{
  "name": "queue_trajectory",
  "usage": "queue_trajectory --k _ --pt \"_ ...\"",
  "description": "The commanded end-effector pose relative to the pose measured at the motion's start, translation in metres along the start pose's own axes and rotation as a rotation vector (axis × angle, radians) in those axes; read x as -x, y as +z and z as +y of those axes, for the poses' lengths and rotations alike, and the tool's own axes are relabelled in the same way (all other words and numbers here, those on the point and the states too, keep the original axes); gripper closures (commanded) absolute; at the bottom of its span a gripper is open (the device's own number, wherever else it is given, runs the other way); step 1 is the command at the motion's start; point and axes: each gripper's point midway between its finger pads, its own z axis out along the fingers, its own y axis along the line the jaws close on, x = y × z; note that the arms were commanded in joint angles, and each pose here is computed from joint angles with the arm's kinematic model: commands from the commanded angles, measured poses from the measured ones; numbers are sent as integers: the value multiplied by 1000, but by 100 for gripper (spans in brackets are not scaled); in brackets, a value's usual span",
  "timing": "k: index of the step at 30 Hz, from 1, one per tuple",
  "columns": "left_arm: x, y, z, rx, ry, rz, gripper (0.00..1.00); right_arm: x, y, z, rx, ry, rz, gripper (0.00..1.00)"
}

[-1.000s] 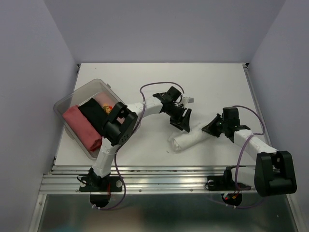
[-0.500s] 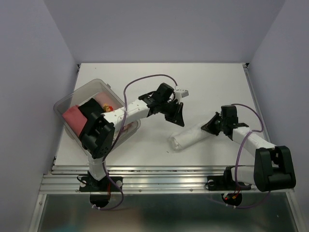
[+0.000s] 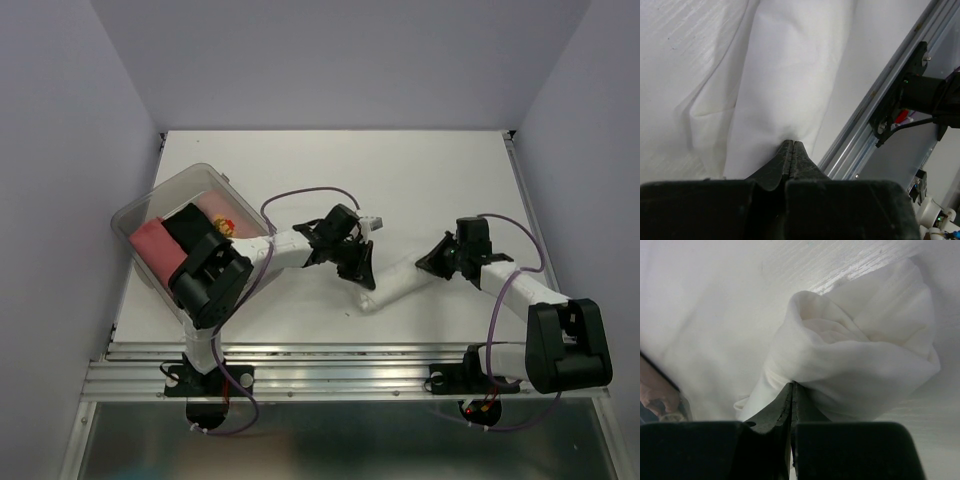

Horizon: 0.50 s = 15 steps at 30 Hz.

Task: Roll the t-shirts
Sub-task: Roll the T-shirt to the center of the board.

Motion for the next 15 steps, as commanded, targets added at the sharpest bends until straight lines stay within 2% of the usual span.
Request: queue_trajectory --k 1,5,12,15 --pt "-12 15 24 43 -49 4 100 14 1 6 -15 -35 -44 99" --pt "-35 24 44 85 -94 55 100 20 -4 12 -15 -80 -49 98" --pt "-46 28 52 89 -101 67 100 46 -27 27 -31 -139 -130 96" --pt "-47 28 52 88 -99 69 100 60 -41 32 -34 -144 -210 93"
